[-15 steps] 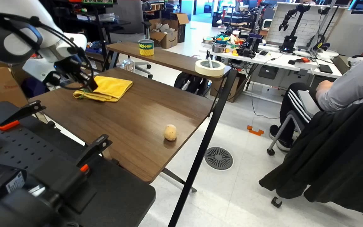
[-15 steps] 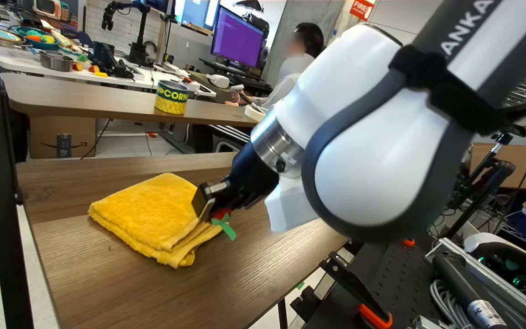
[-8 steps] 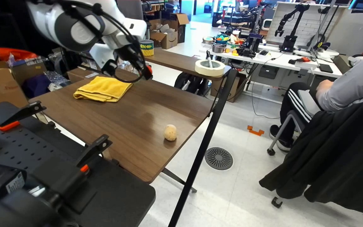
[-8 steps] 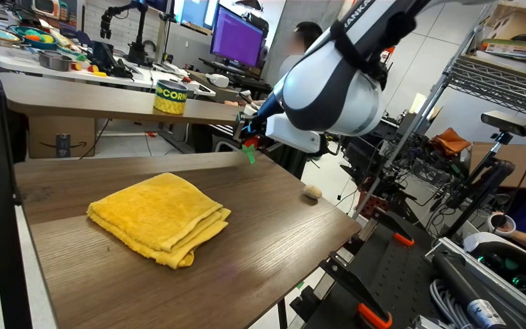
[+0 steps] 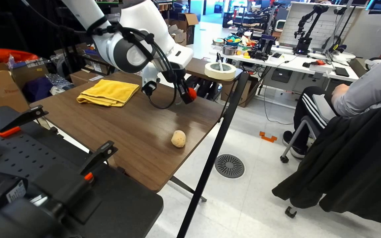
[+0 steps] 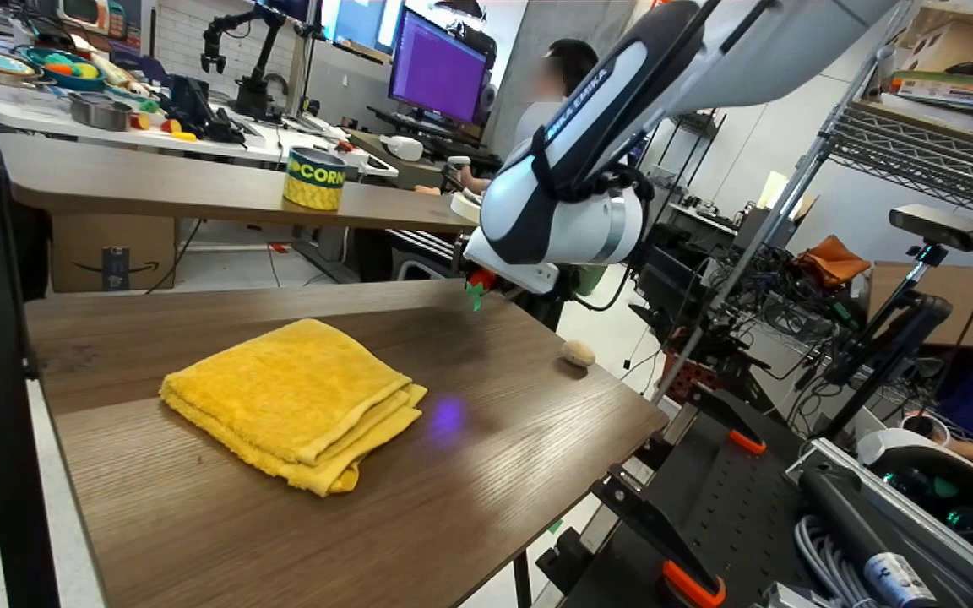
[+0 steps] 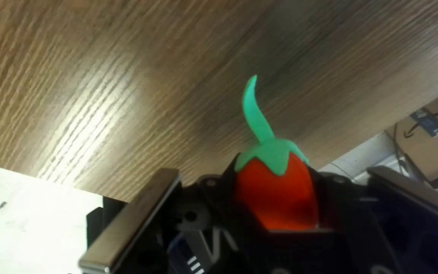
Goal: Wipe the table with the cloth move the stone and the red object on opposite sides of the table
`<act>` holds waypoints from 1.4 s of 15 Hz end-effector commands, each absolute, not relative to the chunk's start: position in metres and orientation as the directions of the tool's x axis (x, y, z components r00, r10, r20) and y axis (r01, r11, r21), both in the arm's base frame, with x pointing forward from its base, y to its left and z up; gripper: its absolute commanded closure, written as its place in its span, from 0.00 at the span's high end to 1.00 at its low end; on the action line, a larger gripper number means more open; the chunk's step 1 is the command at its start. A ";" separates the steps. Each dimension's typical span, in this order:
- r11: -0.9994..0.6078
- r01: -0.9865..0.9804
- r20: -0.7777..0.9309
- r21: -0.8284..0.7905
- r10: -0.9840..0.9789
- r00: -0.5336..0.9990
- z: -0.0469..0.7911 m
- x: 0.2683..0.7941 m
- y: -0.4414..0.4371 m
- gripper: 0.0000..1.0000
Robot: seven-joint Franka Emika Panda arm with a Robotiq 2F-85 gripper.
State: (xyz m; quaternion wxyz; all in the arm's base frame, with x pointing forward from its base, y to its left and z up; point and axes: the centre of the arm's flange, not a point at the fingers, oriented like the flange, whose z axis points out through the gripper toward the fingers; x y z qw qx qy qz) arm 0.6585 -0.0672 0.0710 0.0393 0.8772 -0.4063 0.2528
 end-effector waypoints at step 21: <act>-0.679 -0.719 0.377 0.147 -0.634 0.676 0.108 0.558 -0.021 1.00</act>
